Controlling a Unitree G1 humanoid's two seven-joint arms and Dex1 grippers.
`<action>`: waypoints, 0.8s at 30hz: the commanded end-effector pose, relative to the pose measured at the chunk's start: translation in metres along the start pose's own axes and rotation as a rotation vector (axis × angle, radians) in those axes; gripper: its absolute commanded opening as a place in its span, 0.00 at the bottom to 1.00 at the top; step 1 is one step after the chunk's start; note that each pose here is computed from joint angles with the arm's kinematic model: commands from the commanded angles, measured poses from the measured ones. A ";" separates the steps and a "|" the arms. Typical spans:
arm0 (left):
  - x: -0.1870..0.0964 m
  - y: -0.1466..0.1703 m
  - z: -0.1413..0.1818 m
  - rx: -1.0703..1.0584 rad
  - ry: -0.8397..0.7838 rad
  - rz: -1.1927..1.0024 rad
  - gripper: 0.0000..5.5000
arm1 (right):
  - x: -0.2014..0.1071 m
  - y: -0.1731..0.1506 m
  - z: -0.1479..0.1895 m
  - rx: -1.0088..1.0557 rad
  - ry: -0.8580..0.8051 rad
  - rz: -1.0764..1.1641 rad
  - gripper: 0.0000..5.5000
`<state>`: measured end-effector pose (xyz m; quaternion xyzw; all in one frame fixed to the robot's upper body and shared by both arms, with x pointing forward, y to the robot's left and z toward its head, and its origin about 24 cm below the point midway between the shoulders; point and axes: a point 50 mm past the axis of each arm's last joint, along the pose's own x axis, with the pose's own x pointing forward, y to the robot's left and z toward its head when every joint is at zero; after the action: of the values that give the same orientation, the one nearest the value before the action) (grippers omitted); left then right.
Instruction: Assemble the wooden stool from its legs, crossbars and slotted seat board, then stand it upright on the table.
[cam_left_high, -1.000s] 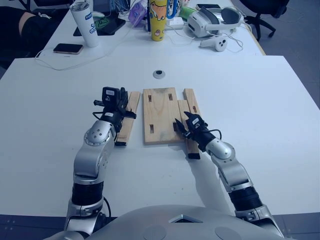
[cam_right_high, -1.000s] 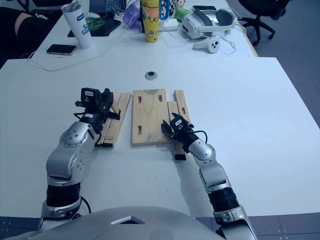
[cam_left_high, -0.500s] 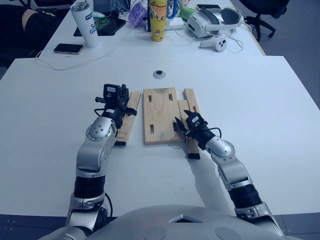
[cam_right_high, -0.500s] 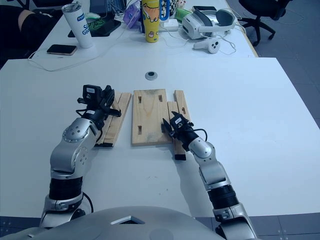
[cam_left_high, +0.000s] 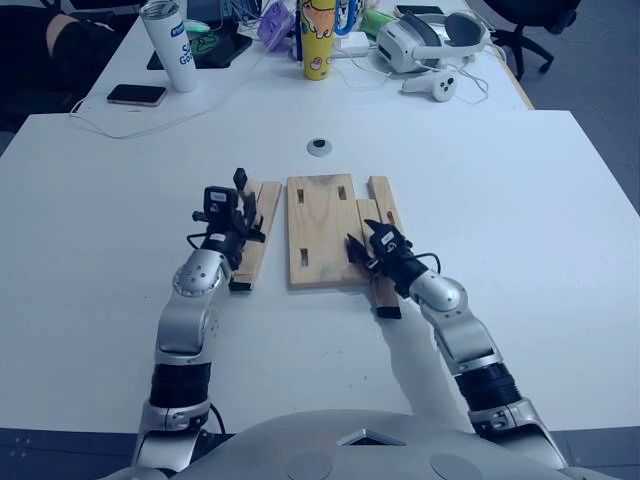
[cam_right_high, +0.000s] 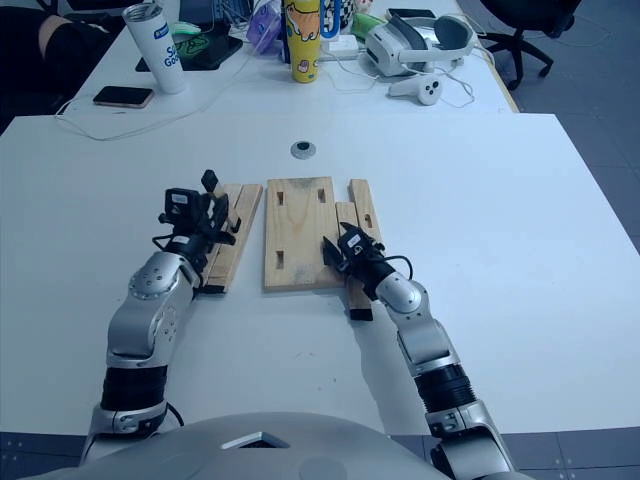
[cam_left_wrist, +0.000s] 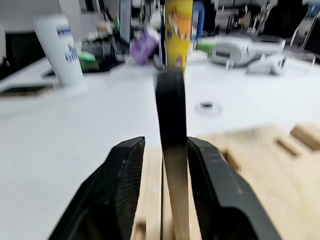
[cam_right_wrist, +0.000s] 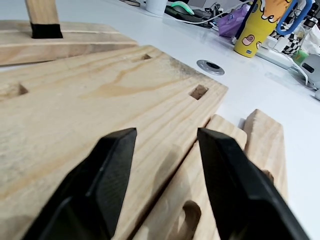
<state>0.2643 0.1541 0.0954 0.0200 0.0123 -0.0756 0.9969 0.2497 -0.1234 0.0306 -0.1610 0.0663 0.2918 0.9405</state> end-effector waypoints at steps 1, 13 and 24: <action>0.000 0.006 0.032 0.053 -0.179 0.011 0.31 | 0.001 -0.005 0.000 -0.012 -0.001 -0.010 0.41; 0.047 -0.006 0.096 -0.099 -0.354 -0.146 0.16 | 0.009 0.001 -0.002 -0.001 -0.006 0.007 0.41; 0.058 -0.008 0.107 -0.099 -0.349 -0.172 0.01 | 0.015 -0.002 0.001 -0.013 -0.015 0.010 0.41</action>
<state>0.3209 0.1325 0.1851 -0.0431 -0.1317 -0.1596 0.9774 0.2621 -0.1173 0.0292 -0.1591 0.0566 0.2977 0.9396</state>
